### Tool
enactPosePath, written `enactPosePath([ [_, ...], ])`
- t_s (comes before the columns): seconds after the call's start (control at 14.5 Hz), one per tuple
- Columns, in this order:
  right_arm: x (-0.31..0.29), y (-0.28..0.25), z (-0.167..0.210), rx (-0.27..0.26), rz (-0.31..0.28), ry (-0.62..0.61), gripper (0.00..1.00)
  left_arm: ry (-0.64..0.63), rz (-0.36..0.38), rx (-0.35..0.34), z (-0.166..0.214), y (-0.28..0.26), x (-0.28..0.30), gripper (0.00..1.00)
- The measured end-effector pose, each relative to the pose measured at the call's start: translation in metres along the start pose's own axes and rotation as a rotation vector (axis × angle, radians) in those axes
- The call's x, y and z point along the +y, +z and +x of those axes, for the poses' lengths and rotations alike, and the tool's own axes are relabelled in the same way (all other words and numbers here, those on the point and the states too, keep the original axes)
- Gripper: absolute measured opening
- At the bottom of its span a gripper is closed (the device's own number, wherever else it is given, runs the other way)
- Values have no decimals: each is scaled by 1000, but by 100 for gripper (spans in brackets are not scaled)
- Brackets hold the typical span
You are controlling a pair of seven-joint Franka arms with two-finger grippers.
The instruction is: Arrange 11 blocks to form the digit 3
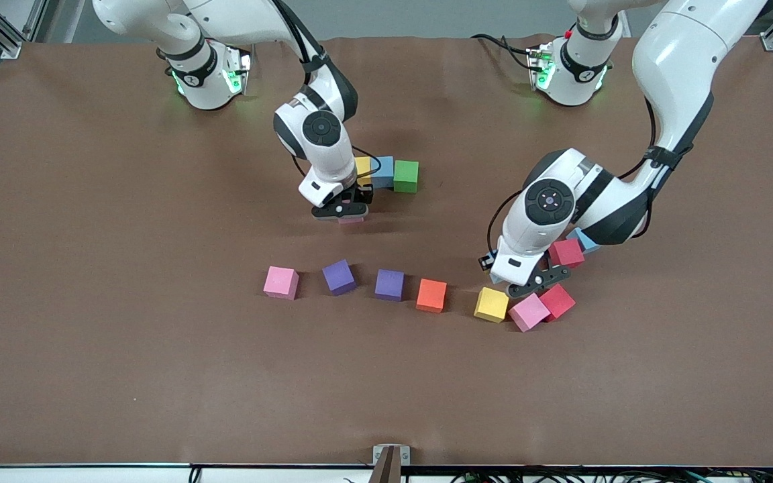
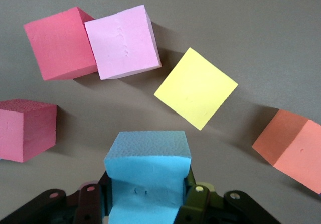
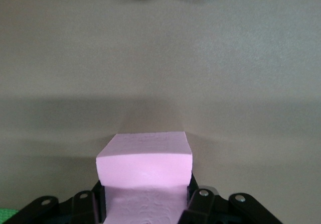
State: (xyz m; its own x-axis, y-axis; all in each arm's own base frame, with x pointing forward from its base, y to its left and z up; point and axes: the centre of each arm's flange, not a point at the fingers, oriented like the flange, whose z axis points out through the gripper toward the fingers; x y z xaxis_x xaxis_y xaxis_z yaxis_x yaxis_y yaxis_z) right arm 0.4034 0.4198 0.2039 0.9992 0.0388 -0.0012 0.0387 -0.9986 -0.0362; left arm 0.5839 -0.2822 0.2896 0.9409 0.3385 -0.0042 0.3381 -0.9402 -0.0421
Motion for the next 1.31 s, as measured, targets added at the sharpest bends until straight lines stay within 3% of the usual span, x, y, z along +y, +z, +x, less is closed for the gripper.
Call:
enactPosePath([
  [1.31,-22,1,-24,-12,6,1,57,0,3,-5,0,2,0,53],
])
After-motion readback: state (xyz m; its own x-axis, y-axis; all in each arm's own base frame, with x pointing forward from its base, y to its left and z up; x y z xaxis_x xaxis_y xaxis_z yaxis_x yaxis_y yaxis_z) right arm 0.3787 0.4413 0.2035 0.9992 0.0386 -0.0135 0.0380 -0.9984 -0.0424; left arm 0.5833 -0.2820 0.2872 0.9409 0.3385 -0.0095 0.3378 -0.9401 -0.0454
